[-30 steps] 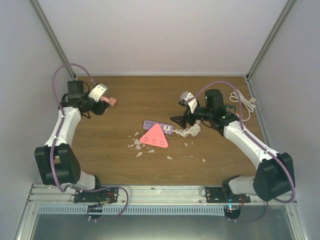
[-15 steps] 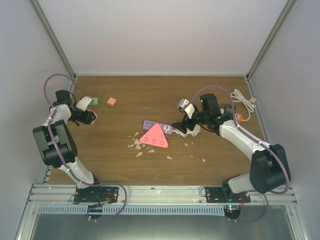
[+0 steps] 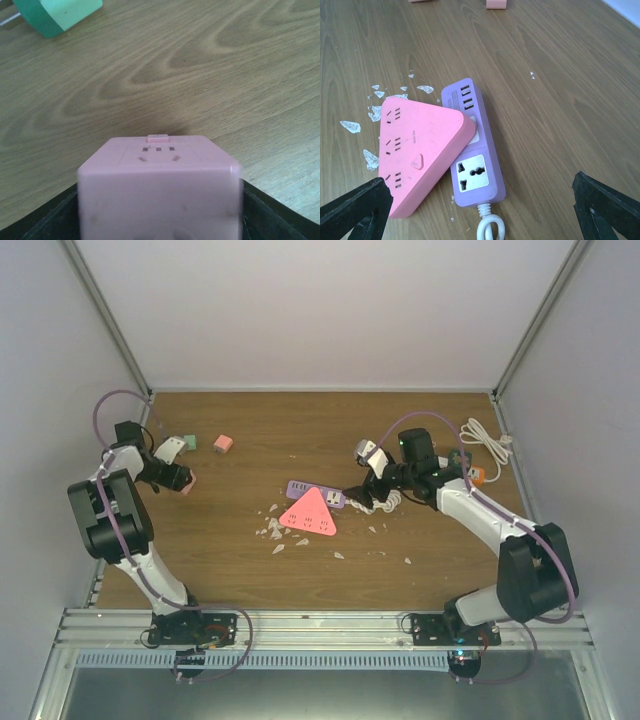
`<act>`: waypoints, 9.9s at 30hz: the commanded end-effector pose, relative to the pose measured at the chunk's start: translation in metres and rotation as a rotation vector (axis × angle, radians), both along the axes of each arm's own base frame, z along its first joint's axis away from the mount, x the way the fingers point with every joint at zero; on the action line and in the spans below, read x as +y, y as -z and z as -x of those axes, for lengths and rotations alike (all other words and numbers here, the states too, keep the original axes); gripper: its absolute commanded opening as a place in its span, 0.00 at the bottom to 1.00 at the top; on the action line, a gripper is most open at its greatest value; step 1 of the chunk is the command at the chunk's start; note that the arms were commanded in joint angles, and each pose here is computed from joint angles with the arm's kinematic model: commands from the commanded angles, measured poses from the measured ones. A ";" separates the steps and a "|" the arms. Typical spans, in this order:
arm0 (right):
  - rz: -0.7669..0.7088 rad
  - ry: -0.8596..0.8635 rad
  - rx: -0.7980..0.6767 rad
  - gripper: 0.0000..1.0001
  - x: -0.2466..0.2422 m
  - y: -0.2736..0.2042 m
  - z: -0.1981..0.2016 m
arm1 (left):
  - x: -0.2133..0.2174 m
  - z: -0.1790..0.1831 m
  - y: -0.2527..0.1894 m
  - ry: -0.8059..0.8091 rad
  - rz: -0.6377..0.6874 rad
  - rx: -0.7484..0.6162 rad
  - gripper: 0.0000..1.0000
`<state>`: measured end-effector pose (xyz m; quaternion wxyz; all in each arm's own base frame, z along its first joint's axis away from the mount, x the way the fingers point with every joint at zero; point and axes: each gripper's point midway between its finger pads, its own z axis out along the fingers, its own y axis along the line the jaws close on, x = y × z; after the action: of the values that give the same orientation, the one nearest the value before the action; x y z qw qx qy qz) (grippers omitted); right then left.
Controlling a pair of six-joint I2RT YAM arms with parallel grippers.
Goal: Pull the plug off the socket
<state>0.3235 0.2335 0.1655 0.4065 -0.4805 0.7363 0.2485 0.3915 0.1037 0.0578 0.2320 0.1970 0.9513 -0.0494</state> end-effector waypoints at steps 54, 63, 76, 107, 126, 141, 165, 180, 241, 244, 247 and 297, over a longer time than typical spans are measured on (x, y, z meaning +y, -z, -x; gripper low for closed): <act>0.430 -0.222 -0.170 0.92 0.044 0.127 -0.020 | -0.290 0.091 -0.078 0.566 0.792 -0.038 0.99; 0.414 -0.260 -0.177 0.70 0.052 0.131 -0.011 | -0.293 0.094 -0.043 0.525 0.849 0.081 0.91; 0.359 -0.333 -0.172 0.48 0.059 0.129 0.010 | -0.293 0.095 -0.015 0.477 0.857 0.159 0.79; 0.335 -0.293 -0.201 0.36 0.063 0.120 0.009 | -0.334 0.108 0.014 0.579 0.755 0.259 0.53; 0.343 -0.286 -0.185 0.34 0.062 0.123 0.008 | -0.336 0.110 -0.005 0.656 0.724 0.135 0.32; 0.339 -0.277 -0.188 0.33 0.062 0.120 0.005 | -0.337 0.110 -0.015 0.678 0.693 0.071 0.30; 0.335 -0.272 -0.186 0.33 0.060 0.118 0.003 | -0.337 0.106 0.008 0.604 0.740 0.202 0.72; 0.294 -0.292 -0.136 0.31 0.060 0.116 0.007 | -0.336 0.104 -0.006 0.633 0.712 0.120 0.30; 0.332 -0.252 -0.147 0.71 0.038 0.116 -0.003 | -0.321 0.094 -0.033 0.667 0.626 -0.048 0.90; 0.326 -0.251 -0.148 0.64 0.040 0.116 -0.004 | -0.326 0.099 -0.029 0.659 0.676 0.005 0.89; 0.330 -0.250 -0.142 0.56 0.039 0.118 -0.004 | -0.328 0.098 -0.025 0.628 0.714 0.045 0.88; 0.271 -0.358 0.072 0.10 0.024 0.134 0.016 | -0.368 0.122 -0.014 0.697 1.008 0.237 0.22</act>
<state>0.3103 0.2549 0.0330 0.2719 -0.6491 0.6795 0.2074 0.2688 -0.2569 0.0511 0.1058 0.3074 0.7452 -0.5822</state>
